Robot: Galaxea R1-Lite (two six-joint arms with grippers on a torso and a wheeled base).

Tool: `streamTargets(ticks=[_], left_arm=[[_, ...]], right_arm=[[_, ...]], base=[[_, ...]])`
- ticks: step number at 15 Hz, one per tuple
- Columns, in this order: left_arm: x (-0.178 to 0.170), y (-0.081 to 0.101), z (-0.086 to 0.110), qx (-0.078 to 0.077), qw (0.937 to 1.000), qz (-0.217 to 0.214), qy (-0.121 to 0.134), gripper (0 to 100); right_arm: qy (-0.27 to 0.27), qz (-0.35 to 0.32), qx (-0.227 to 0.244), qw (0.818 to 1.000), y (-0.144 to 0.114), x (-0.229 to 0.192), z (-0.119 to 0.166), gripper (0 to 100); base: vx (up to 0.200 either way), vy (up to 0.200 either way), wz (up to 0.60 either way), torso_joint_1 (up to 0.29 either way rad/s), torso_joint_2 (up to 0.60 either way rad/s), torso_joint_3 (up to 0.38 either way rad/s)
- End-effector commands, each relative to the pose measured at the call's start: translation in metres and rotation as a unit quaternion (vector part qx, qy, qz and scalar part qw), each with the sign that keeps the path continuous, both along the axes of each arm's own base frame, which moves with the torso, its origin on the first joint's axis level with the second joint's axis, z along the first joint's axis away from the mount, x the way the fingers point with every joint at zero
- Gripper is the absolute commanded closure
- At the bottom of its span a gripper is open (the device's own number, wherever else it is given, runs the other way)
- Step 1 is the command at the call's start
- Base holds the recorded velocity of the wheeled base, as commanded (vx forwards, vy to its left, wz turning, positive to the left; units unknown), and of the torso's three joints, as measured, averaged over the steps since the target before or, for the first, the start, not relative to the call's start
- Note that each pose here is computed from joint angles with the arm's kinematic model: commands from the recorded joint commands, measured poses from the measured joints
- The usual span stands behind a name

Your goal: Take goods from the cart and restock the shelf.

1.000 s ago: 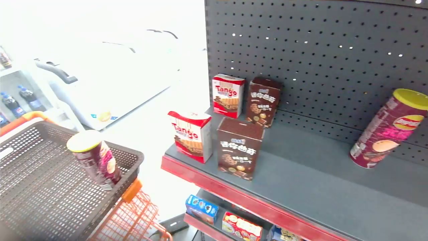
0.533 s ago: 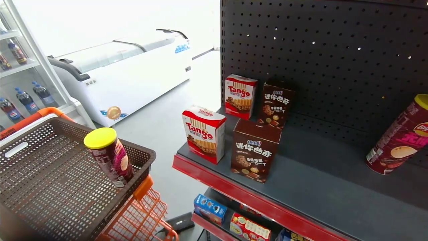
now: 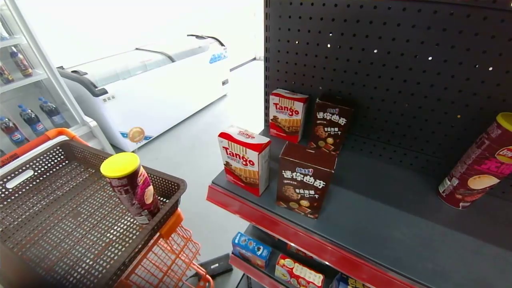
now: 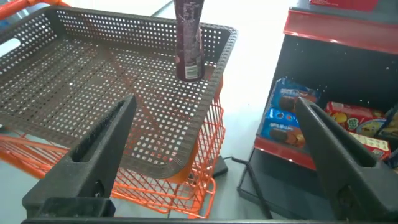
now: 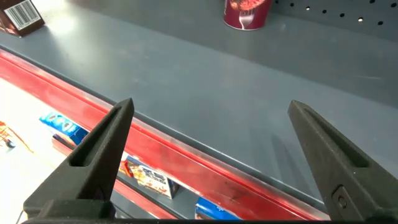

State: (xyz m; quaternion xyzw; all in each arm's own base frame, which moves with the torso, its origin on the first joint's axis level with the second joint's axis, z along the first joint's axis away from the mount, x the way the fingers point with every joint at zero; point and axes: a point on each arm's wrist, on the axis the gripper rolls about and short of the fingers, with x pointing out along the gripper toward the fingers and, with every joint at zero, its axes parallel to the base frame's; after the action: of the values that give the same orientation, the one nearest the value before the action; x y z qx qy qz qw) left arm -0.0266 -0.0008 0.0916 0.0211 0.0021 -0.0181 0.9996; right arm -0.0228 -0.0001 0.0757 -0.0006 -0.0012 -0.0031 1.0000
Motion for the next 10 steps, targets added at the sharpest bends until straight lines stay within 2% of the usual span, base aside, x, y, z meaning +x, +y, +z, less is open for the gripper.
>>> streamTargets(ticks=[1, 2, 3, 4, 5, 7, 8, 10], left_arm=[[0.02, 0.0, 0.037, 0.004, 0.996, 0.005, 0.089, 0], [0.032, 0.0, 0.047, 0.005, 0.9941, 0.006, 0.108, 0], [0.048, 0.0, 0.061, 0.005, 0.9933, 0.006, 0.115, 0], [0.065, 0.001, 0.066, 0.002, 0.9917, 0.017, 0.128, 0], [0.081, 0.004, 0.069, -0.001, 0.9886, 0.045, 0.144, 0], [0.102, 0.007, 0.071, 0.005, 0.9838, 0.047, 0.173, 0], [0.124, 0.008, 0.069, 0.014, 0.9806, 0.045, 0.191, 0], [0.154, 0.01, 0.063, 0.012, 0.9814, 0.042, 0.187, 0]], right_arm=[[0.0, 0.0, 0.0, 1.0, 0.0, 0.0, 0.0, 0], [0.0, 0.0, 0.0, 1.0, 0.0, 0.0, 0.0, 0], [0.0, 0.0, 0.0, 1.0, 0.0, 0.0, 0.0, 0], [0.0, 0.0, 0.0, 1.0, 0.0, 0.0, 0.0, 0], [0.0, 0.0, 0.0, 1.0, 0.0, 0.0, 0.0, 0], [0.0, 0.0, 0.0, 1.0, 0.0, 0.0, 0.0, 0], [0.0, 0.0, 0.0, 1.0, 0.0, 0.0, 0.0, 0], [0.0, 0.0, 0.0, 1.0, 0.0, 0.0, 0.0, 0]], base=[[0.0, 0.0, 0.0, 0.0, 0.0, 0.0], [0.0, 0.0, 0.0, 0.0, 0.0, 0.0], [0.0, 0.0, 0.0, 0.0, 0.0, 0.0], [0.0, 0.0, 0.0, 0.0, 0.0, 0.0], [0.0, 0.0, 0.0, 0.0, 0.0, 0.0], [0.0, 0.0, 0.0, 0.0, 0.0, 0.0], [0.0, 0.0, 0.0, 0.0, 0.0, 0.0], [0.0, 0.0, 0.0, 0.0, 0.0, 0.0]])
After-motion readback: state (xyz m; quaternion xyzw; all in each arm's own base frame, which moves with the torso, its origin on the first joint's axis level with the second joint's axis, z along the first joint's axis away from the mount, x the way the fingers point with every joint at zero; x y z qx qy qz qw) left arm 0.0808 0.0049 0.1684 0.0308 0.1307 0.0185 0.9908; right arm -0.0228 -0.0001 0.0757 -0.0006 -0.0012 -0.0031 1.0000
